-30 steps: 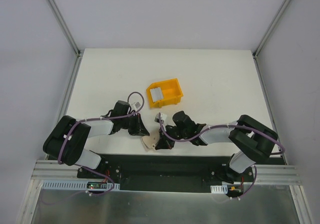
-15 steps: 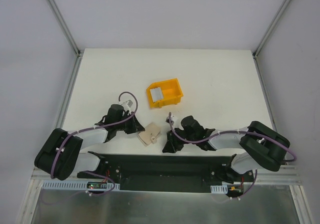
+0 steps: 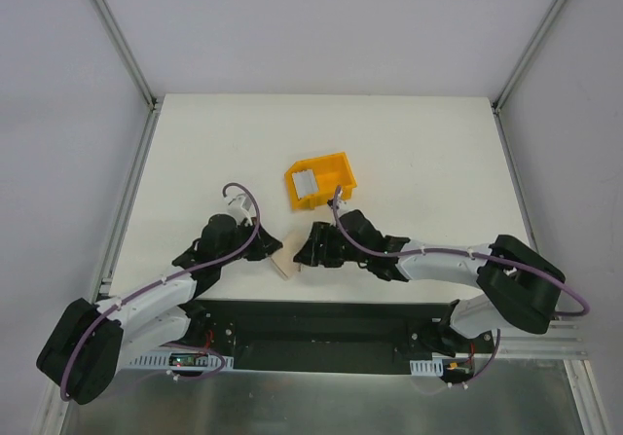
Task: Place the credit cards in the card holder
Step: Open the card holder at the center of the board.
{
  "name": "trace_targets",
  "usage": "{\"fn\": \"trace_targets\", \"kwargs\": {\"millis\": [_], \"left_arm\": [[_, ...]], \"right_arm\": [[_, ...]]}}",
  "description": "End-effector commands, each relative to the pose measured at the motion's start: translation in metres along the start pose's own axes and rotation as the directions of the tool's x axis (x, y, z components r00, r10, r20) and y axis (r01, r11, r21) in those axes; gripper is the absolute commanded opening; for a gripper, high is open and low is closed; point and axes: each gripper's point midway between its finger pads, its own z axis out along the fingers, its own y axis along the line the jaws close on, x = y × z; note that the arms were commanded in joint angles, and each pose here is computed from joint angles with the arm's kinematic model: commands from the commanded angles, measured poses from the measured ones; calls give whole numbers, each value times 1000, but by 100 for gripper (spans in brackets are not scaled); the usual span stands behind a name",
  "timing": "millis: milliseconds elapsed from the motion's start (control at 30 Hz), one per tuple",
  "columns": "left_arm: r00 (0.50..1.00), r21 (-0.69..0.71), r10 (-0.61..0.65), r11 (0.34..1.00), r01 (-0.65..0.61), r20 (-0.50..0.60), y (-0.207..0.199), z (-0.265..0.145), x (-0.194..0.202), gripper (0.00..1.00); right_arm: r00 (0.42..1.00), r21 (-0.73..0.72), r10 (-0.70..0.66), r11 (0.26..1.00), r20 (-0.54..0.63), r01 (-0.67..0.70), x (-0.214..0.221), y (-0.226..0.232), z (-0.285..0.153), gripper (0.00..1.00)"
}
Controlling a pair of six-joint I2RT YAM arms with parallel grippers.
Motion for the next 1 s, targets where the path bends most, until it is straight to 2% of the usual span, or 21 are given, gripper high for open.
{"fn": "trace_targets", "kwargs": {"millis": [0,200,533,867,967], "left_arm": [[999,-49,21,999,-19,42,4,-3,-5,0],[998,-57,36,998,-33,51,3,-3,-6,0],[996,-53,63,997,-60,60,-2,-4,-8,0],[995,-59,75,996,-71,66,-4,-5,-11,0],[995,-64,68,996,-63,69,-2,-6,-10,0]], "right_arm": [[992,141,110,983,55,-116,-17,2,8,58],[988,250,146,956,52,-154,-11,-16,14,59],[985,244,169,957,-28,-157,1,-10,29,59],[987,253,157,957,-33,-144,4,-15,25,51],[987,253,155,957,-37,-141,6,-17,23,45]]}}
